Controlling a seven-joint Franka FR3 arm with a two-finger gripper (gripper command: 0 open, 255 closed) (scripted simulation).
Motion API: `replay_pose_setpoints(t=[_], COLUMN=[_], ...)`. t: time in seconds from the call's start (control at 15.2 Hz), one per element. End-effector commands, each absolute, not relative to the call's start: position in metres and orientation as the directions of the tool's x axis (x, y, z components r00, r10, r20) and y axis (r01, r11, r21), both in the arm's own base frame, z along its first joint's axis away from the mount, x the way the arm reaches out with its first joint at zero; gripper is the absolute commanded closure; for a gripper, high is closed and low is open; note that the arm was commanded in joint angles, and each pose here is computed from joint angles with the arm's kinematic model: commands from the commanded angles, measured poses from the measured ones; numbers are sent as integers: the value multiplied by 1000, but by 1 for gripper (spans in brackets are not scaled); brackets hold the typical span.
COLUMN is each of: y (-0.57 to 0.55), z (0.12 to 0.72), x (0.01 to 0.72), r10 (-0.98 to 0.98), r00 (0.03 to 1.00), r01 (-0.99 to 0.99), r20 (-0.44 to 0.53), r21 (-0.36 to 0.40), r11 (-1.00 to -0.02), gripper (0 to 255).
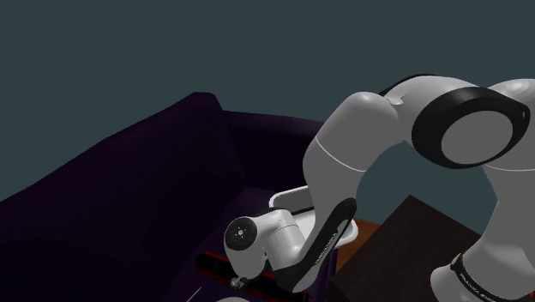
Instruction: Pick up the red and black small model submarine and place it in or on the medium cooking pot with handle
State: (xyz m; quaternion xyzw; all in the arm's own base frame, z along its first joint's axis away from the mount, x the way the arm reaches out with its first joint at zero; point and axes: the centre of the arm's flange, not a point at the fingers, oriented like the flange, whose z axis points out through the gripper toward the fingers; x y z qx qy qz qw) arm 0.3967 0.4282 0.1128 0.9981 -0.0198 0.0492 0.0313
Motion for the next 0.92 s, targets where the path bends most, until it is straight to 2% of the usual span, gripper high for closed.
replay_pose_setpoints(t=[0.0, 0.86], y=[428, 428], z=[118, 186], x=[397, 397], r10=[-37, -37], r00=[994, 994], r01=[-43, -43], r20=[99, 99], r21=[61, 61], r11=[-997, -997], gripper=[255, 255])
